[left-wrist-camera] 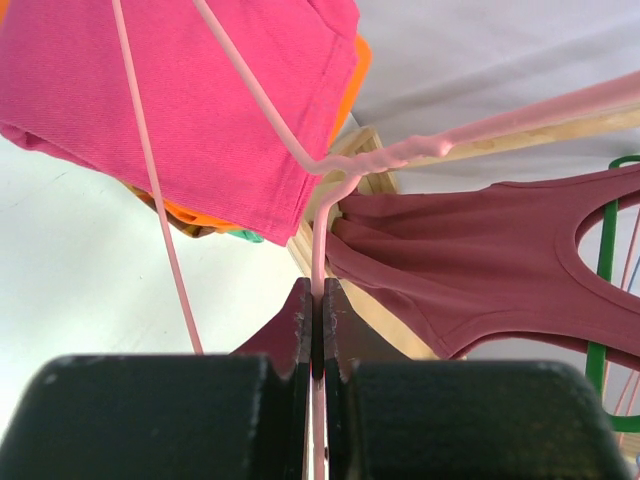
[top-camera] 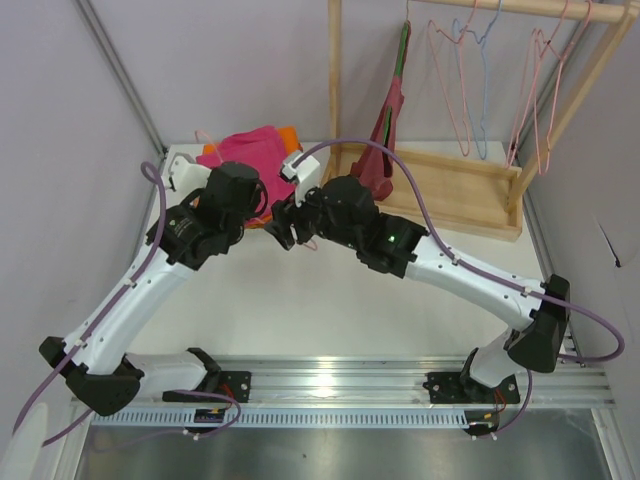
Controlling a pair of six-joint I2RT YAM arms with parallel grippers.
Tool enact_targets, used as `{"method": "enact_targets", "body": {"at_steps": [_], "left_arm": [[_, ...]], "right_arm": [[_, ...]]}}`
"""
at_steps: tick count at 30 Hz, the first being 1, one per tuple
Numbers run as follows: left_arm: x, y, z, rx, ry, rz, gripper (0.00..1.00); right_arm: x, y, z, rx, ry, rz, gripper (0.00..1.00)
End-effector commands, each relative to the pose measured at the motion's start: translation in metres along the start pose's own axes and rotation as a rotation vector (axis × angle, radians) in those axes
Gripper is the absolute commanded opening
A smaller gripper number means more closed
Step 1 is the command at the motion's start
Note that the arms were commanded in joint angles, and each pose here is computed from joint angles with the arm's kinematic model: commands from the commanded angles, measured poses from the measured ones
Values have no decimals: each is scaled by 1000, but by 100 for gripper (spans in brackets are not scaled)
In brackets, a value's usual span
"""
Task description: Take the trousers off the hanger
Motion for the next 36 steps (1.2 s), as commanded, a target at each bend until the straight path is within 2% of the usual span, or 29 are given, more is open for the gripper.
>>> {"method": "enact_targets", "body": {"at_steps": [1,17,21,22,23,24,29,31,32,34,35,36], "left_arm": [[11,-13,-10,68,-20,39,0],[17,-4,-19,93,-39,69,0],[18,-6,-20,92,-33,99,0],[18,-6,-19,91,-32,105,0],[17,-6,-18,88,-29,108,0],[17,-4,-18,71,-26,111,0],[21,-8,-19,79,-2,186,2],[25,-6,-23,40,-2,224,16],[28,-12,-24,49,9,267,34],[35,-14,-28,-8,13,317,51],[39,-17,-30,-33,27,341,65],[41,-18,-32,-44,33,352,70]], "right_arm": [[-9,0,-10,10,-39,28,64],[-15,7,-1,10,15,28,43],[-14,9,-1,10,22,18,29],[-14,9,-2,11,21,21,19],[-14,8,-3,13,19,25,15],[-14,7,-3,10,21,34,2],[-11,2,-12,17,1,74,0],[-11,1,-14,31,-5,82,0],[-11,0,-15,35,-6,84,0],[-11,-3,-16,48,-7,91,0],[-10,-5,-16,48,-5,93,0],[-10,-5,-16,43,-5,87,0]]}}
Point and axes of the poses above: each gripper's point midway between its finger pads, its own x axis back along the fingers, its own y axis along the line the jaws close on, z = x × y, the point moved 8 cm from there along x, back along the fingers, and after that the axes turned 15 degrees about x, right-handed, at the moved point
